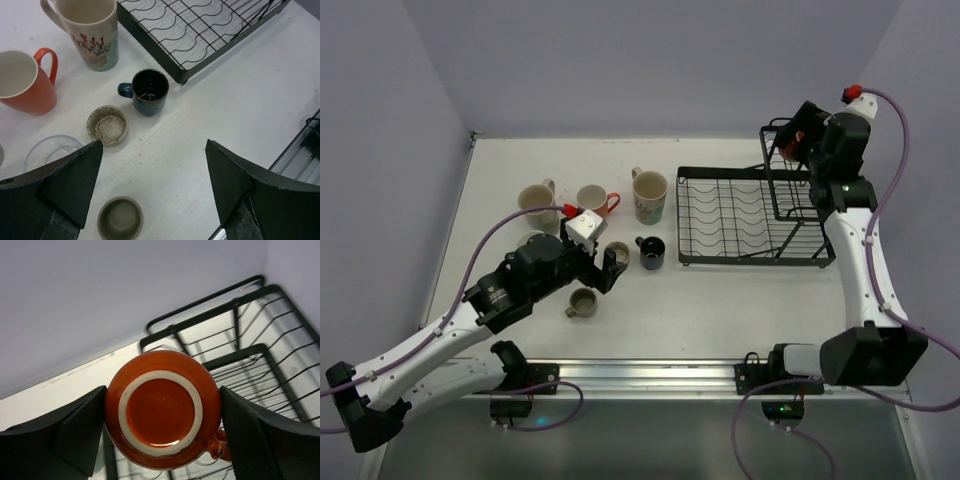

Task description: Unload the cups from the dish rack

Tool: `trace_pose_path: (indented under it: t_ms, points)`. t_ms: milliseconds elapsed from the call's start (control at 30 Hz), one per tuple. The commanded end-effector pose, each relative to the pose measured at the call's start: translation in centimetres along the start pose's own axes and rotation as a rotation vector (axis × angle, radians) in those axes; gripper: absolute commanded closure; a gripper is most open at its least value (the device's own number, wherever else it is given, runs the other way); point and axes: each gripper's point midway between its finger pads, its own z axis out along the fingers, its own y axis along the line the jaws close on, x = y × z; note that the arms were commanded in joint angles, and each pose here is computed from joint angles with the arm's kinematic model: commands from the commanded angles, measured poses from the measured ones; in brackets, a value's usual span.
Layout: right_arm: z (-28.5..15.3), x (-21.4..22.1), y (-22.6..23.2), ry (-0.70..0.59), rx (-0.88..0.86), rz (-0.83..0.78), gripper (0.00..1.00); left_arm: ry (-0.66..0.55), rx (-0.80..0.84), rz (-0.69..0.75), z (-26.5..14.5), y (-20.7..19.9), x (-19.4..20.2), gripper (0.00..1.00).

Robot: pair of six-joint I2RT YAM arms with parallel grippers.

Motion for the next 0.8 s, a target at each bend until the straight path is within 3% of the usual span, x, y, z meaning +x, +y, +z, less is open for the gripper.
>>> trace_pose_path:
  t_ms: [0,233,400,433,767]
  points:
    - [-6.1,-2.5,6.8,-0.103,-0.307,0.136,0.62,-0.14,0.106,-0.048,-0.7,-2.2,-5.1,0.13]
    - [-15.6,5.4,15.5,0.101,-0.855,0.41,0.63,-0.262,0.345,-0.223,-0.6,-6.6,-7.3,0.13]
    - [-22.3,8.5,19.2,0.225,-1.129,0.494,0.62,-0.318,0.43,-0.354,0.1,-7.9,-7.9,0.14]
    - [-23.3,10.3,19.4,0.285,-1.168,0.495,0.62,-0.311,0.436,-0.375,0.6,-8.1,-7.6,0.14]
    - [-26.4,13.1,18.6,0.343,-1.262,0.594,0.62,-0.386,0.572,-0.54,0.5,-9.7,-8.4,0.24]
